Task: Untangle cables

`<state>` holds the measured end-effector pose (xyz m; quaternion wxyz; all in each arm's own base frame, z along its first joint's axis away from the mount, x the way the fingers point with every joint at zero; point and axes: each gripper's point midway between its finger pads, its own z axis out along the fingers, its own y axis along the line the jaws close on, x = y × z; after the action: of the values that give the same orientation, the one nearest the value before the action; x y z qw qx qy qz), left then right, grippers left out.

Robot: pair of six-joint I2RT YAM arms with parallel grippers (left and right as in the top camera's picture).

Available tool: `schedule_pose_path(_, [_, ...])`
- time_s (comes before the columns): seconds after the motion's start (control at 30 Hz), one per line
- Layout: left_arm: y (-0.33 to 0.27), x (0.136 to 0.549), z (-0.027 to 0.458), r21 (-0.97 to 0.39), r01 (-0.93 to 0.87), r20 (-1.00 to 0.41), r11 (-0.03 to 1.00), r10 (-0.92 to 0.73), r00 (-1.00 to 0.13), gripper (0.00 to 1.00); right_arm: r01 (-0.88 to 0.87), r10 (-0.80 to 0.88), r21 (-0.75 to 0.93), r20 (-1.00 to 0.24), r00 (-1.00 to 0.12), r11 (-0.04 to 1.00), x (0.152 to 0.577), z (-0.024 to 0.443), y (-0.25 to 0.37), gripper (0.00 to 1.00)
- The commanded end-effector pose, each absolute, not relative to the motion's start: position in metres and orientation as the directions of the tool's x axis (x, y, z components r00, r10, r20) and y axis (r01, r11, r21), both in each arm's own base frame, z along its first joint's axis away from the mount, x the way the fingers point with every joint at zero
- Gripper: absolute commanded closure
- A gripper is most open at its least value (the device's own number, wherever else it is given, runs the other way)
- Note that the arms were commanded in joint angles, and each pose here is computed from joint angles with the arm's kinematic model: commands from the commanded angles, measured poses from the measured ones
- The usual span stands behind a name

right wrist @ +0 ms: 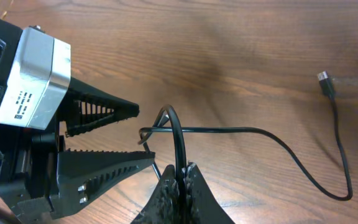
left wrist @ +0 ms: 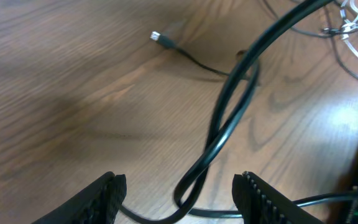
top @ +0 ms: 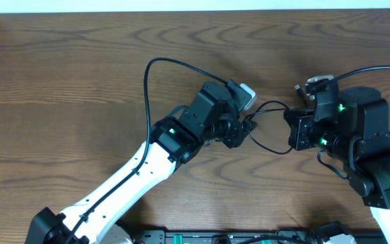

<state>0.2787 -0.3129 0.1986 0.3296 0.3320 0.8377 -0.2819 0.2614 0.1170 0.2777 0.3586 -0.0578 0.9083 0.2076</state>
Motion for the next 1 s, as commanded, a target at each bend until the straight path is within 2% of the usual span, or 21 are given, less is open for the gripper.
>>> schedule_pose_path(0.0, [-0.318,0.273,0.199,-0.296,0.747,-0.733,0.596,0.360,-0.577,0.39,-0.284,0.021,0.340,-0.674,-0.739,0.896,0.258,0.279,0.123,0.99])
schedule_pose_path(0.27, [-0.314,0.274,0.195,-0.287,0.734,-0.723,0.615,0.364,-0.587,0.39,-0.288,0.015,0.350,-0.658,-0.753,0.891,0.254,0.276,0.124,0.99])
schedule_pose_path(0.6, [-0.305,0.243,0.169,-0.383,0.629,-0.559,0.677,0.373,-0.741,0.43,-0.216,0.028,0.272,-0.678,-0.735,0.938,0.264,0.273,0.106,0.99])
schedule_pose_path(0.97, [-0.331,0.206,0.169,-0.470,0.585,-0.489,0.661,0.356,-0.796,0.44,-0.211,0.029,0.268,-0.679,-0.733,0.940,0.264,0.273,0.105,0.99])
